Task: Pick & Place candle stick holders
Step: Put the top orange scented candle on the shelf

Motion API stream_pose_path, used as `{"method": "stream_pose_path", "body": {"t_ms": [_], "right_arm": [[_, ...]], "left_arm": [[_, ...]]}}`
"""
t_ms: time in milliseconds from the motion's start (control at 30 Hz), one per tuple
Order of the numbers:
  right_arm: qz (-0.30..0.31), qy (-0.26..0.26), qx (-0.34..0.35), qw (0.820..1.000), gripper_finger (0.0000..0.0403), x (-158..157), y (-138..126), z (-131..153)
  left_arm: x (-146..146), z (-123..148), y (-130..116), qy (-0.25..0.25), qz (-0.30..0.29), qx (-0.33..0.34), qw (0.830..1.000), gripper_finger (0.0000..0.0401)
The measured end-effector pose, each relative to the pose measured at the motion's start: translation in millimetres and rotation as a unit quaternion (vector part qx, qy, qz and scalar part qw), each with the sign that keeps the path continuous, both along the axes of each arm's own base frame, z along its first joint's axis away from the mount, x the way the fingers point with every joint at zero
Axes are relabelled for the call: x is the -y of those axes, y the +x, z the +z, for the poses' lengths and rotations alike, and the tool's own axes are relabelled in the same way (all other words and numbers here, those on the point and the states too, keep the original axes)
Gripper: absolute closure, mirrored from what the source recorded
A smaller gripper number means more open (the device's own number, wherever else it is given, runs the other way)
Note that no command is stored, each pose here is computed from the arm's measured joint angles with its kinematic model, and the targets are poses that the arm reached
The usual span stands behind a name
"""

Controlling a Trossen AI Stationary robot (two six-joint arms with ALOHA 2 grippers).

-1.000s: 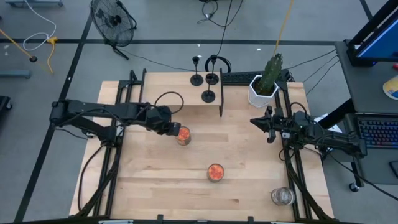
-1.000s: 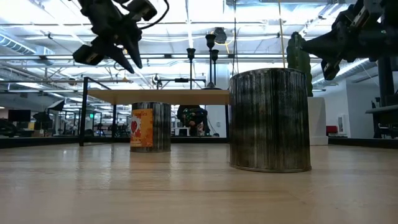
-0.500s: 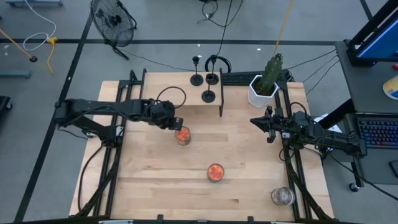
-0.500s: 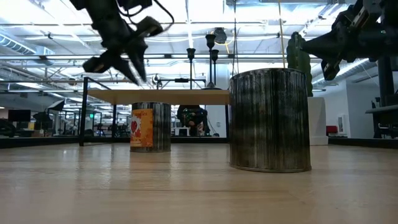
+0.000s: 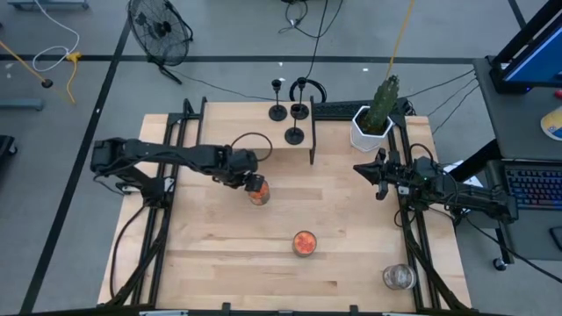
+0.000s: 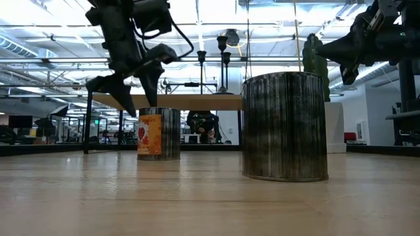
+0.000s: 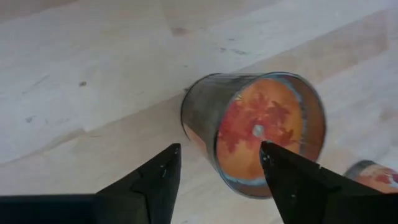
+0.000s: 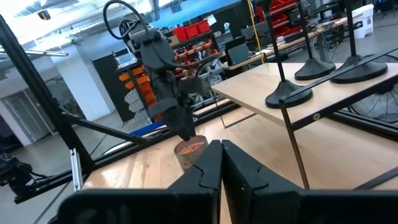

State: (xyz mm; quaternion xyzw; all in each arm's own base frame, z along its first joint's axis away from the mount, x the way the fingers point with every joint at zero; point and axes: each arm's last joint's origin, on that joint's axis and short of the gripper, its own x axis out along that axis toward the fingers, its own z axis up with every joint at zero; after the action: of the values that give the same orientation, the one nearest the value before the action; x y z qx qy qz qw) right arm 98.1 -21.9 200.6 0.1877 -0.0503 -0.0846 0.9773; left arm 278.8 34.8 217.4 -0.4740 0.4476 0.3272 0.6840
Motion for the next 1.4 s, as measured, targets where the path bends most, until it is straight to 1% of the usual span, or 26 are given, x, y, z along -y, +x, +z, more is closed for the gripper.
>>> {"method": "stream_pose_path", "body": {"t_ms": [233,367,500,700,800,900,1133,1233,1400], "right_arm": [[0.0,0.0,0.0,1.0,0.0403,0.0,0.0,0.0],[0.0,0.0,0.0,1.0,0.0403,0.0,0.0,0.0],[0.0,0.0,0.0,1.0,0.0403,0.0,0.0,0.0],[0.0,0.0,0.0,1.0,0.0403,0.0,0.0,0.0],[0.0,0.0,0.0,1.0,0.0403,0.0,0.0,0.0],[0.0,0.0,0.0,1.0,0.0403,0.0,0.0,0.0],[0.0,-0.003,0.0,1.0,0.0403,0.0,0.0,0.0],[0.0,-0.003,0.0,1.0,0.0403,0.0,0.0,0.1],[0.0,0.003,0.001,1.0,0.0403,0.0,0.0,0.1]], "left_arm": [[-5.9,-4.4,0.1,-0.002,0.013,-0.012,1.0,0.0169],[-8.9,-4.8,-1.3,0.0,0.012,-0.017,1.0,0.0169],[-8.7,-4.8,-1.1,0.013,0.016,-0.019,1.0,0.0169],[-8.4,-4.4,-0.2,0.015,0.011,-0.014,1.0,0.0169],[-7.7,-4.6,-0.1,0.011,0.013,-0.014,1.0,0.0169],[-6.9,-11.5,3.4,0.007,0.01,-0.024,1.0,0.0169],[-6.2,-29.6,15.6,-0.036,0.0,-0.032,0.999,0.017],[-6.4,-29.8,18.5,-0.036,-0.009,-0.019,0.999,0.0186],[-7.1,-29.9,19.4,-0.026,-0.005,-0.015,1.0,0.0249]]}}
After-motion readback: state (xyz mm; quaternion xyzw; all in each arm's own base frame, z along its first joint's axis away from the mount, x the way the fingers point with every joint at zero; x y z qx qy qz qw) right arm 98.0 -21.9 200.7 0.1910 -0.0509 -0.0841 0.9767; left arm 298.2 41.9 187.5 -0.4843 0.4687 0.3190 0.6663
